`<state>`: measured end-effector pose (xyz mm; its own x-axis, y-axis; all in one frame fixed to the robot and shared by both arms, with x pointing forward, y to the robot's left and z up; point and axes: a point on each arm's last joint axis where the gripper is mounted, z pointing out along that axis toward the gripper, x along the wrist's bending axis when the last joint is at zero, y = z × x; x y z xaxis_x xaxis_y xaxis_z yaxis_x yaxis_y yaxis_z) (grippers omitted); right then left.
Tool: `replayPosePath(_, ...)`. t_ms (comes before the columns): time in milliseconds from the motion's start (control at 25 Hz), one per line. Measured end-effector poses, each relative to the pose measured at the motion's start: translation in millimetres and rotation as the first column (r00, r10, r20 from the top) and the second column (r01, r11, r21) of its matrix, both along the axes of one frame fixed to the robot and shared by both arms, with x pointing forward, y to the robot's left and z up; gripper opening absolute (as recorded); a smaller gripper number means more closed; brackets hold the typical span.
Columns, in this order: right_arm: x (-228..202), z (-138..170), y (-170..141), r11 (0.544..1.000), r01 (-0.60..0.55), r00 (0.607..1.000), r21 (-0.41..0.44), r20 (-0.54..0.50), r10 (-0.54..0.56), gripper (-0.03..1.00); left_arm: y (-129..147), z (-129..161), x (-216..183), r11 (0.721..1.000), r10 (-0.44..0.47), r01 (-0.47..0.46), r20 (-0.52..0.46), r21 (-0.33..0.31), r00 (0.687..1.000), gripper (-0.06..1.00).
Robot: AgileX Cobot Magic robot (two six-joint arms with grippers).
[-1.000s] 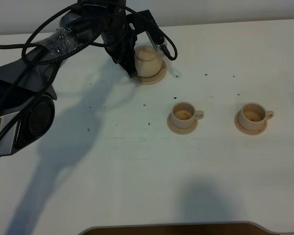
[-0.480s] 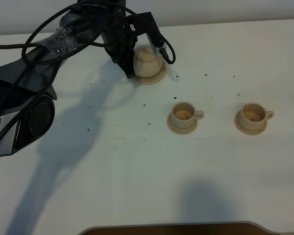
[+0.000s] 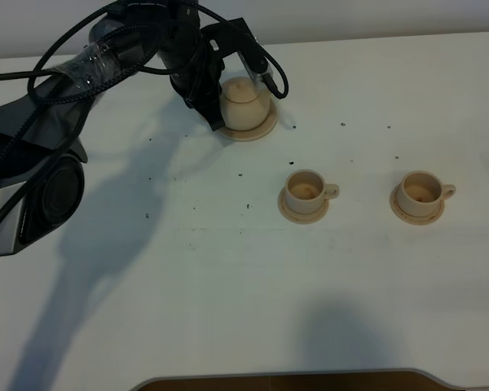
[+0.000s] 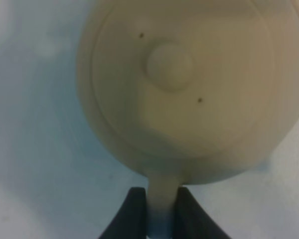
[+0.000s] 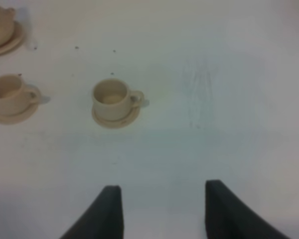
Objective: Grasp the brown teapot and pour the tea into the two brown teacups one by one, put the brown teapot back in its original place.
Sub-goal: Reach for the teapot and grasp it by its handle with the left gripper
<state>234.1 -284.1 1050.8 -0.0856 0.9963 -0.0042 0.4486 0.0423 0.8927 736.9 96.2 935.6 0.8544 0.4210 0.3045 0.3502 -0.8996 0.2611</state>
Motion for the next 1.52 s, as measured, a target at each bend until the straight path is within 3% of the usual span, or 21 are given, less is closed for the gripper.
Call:
replayPosePath(640, 0, 0, 0, 1.000, 0.000, 1.000, 0.000, 0.000, 0.000, 0.40, 1, 11, -4, 0.999, 0.009, -0.010, -0.024, -0.034, 1.000, 0.11)
replayPosePath(1520, 0, 0, 0, 1.000, 0.000, 1.000, 0.000, 0.000, 0.000, 0.40, 3, 20, -5, 0.999, 0.014, -0.014, -0.022, -0.035, 1.000, 0.11)
